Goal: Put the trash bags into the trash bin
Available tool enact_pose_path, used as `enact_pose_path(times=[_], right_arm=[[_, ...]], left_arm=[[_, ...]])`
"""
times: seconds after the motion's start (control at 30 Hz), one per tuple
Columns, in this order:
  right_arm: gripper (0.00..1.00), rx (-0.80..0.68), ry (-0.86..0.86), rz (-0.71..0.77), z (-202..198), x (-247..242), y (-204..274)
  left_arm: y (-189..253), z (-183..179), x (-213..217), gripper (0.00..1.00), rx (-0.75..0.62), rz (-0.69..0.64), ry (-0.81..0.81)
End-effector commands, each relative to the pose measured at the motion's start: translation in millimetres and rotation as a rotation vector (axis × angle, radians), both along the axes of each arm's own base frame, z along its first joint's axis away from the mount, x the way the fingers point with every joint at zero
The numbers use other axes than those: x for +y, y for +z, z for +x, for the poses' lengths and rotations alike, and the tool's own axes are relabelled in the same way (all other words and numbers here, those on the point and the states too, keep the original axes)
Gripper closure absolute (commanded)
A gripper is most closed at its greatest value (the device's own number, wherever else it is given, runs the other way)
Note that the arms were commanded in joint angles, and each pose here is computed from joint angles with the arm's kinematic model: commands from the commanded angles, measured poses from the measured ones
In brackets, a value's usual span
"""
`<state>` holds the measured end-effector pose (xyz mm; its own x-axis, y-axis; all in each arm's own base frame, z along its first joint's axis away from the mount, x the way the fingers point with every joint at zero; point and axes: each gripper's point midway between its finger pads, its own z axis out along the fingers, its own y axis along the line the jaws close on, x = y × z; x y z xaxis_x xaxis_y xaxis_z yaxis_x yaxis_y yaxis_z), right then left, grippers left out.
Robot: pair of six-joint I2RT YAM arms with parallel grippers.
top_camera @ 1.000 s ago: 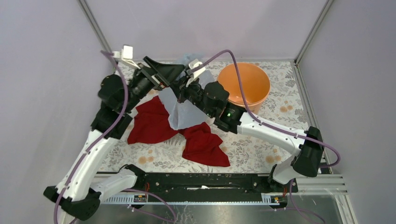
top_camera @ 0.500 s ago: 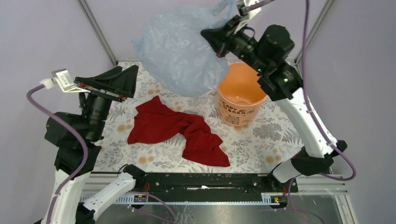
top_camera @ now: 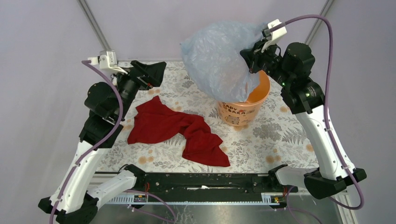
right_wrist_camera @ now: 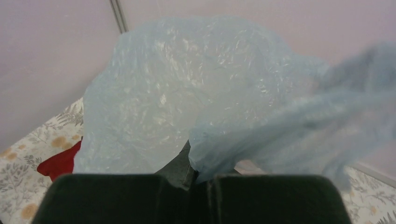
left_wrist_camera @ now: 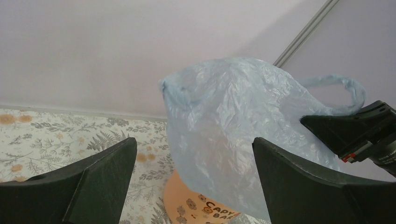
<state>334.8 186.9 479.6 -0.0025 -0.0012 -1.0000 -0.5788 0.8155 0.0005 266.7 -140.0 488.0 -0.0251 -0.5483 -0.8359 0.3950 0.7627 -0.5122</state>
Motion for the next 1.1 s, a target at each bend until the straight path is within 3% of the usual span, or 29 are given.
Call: enact_pose_path(times=[0.0, 0.3, 0.57, 0.87, 1.07], right_arm=[[1.0, -0.097, -0.076, 0.015, -12, -24, 29], [1.0, -0.17, -0.178, -0.049, -16, -48, 70], [1.0, -0.091, -0.238, -0.1, -15, -60, 32], [1.0, -0.031, -0.218, -0.125, -26, -62, -16], [1.0, -0.024, -0.181, -0.124, -28, -56, -25]], left_arm=[[19, -2, -8, 0.01, -0.062, -0.011, -0.046], [16, 2, -22, 0.01, -0.044, -0.009, -0.099], [13, 14, -45, 0.02, -0.029, 0.007, -0.186], [-7, 62, -114, 0.07, 0.051, 0.013, -0.396], [-43, 89, -197, 0.07, 0.1, 0.063, -0.58]])
